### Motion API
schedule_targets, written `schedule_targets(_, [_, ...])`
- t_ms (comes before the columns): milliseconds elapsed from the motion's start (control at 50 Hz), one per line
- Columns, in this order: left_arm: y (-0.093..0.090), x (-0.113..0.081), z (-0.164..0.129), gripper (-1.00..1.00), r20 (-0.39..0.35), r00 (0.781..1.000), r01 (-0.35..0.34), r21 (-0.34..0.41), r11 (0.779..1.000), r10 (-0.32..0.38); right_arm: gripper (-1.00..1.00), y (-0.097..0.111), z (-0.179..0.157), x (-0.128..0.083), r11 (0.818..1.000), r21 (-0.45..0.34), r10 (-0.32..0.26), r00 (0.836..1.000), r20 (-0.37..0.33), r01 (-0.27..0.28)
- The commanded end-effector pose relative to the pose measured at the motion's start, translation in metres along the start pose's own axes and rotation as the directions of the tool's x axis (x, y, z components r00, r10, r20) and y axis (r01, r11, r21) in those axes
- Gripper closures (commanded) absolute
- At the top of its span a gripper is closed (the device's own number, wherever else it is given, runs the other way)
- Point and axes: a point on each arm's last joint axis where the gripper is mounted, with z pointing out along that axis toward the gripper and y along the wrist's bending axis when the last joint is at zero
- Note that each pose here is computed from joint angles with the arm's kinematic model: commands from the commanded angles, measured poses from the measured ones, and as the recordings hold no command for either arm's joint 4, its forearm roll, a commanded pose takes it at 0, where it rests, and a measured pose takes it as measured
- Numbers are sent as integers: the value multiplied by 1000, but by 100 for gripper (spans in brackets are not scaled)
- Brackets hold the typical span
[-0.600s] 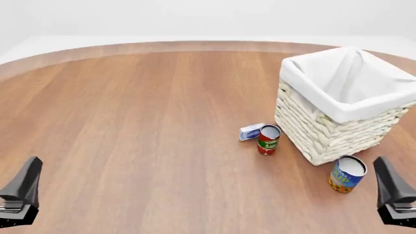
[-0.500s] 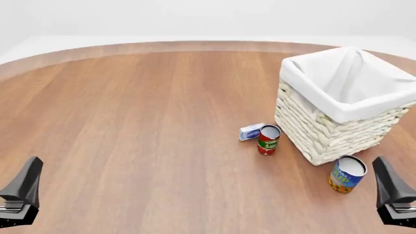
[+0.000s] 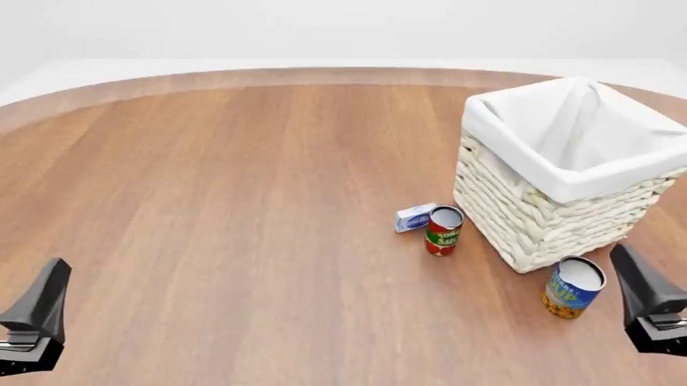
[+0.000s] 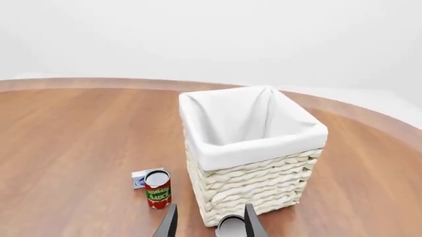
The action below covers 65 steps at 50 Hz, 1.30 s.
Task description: Pick up the alphabet soup and the cream cheese box, and put them in the basket.
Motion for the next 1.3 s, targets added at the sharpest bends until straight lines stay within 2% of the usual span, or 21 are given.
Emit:
schedule_targets(20, [0, 0, 0, -100, 0, 1000, 0, 0, 1000, 0, -100, 3, 11, -20, 997, -50, -58, 998, -30, 56])
schedule_targets(120, [0, 0, 0, -100, 0, 1000, 0, 0, 1000, 0, -100, 4, 16, -30, 997, -61, -44, 998, -48, 42])
schedule_targets(180, [0, 0, 0, -100, 0, 1000, 0, 0, 1000, 0, -100, 6, 30, -29, 997, -75, -17, 993, -117, 8])
schedule_targets(220, [0, 0, 0, -100, 0, 1000, 0, 0, 1000, 0, -100, 9, 23, -32, 988, -128, -92, 993, -74, 82])
schedule_targets(260, [0, 0, 0, -100, 0, 1000, 0, 0, 1000, 0, -100, 9, 29, -31, 993, -115, -46, 993, -112, 33])
schedule_targets(280, [0, 0, 0, -100, 0, 1000, 0, 0, 1000, 0, -100, 9, 29, -32, 989, -117, -107, 990, -91, 96])
schedule_targets(340, [0, 0, 0, -100, 0, 1000, 0, 0, 1000, 0, -100, 9, 30, -38, 989, -119, -95, 991, -93, 84])
schedule_targets(380, [0, 0, 0, -100, 0, 1000, 0, 0, 1000, 0, -100, 10, 31, -42, 983, -131, -141, 986, -86, 129])
schedule_targets(440, [0, 0, 0, -100, 0, 1000, 0, 0, 1000, 0, -100, 10, 33, -50, 983, -138, -132, 987, -94, 118])
schedule_targets(460, [0, 0, 0, -100, 0, 1000, 0, 0, 1000, 0, -100, 11, 32, -53, 974, -151, -181, 980, -81, 167])
schedule_targets(480, [0, 0, 0, -100, 0, 1000, 0, 0, 1000, 0, -100, 11, 32, -54, 973, -150, -190, 979, -79, 177])
schedule_targets(520, [0, 0, 0, -100, 0, 1000, 0, 0, 1000, 0, -100, 9, 34, -58, 974, -134, -193, 978, -80, 181])
schedule_targets(560, [0, 0, 0, -100, 0, 1000, 0, 0, 1000, 0, -100, 7, 40, -61, 984, -107, -157, 981, -118, 145])
schedule_targets(640, [0, 0, 0, -100, 0, 1000, 0, 0, 1000, 0, -100, 8, 41, -68, 981, -121, -166, 979, -116, 152])
schedule_targets(700, [0, 0, 0, -100, 0, 1000, 0, 0, 1000, 0, -100, 16, 33, -70, 950, -203, -253, 966, -47, 239])
schedule_targets(760, [0, 0, 0, -100, 0, 1000, 0, 0, 1000, 0, -100, 17, 36, -69, 945, -213, -267, 962, -55, 250])
schedule_targets(960, [0, 0, 0, -100, 0, 1000, 0, 0, 1000, 0, -100, 24, 58, -84, 946, -251, -238, 964, -117, 203])
schedule_targets(1080, [0, 0, 0, -100, 0, 1000, 0, 0, 1000, 0, -100, 28, 69, -93, 938, -268, -258, 958, -126, 218])
schedule_targets(1100, [0, 0, 0, -100, 0, 1000, 0, 0, 1000, 0, -100, 29, 74, -95, 944, -270, -234, 961, -149, 188])
schedule_targets(1220, [0, 0, 0, -100, 0, 1000, 0, 0, 1000, 0, -100, 38, 85, -110, 938, -309, -220, 960, -174, 159])
schedule_targets(1300, [0, 0, 0, -100, 0, 1000, 0, 0, 1000, 0, -100, 43, 90, -110, 925, -339, -245, 951, -187, 172])
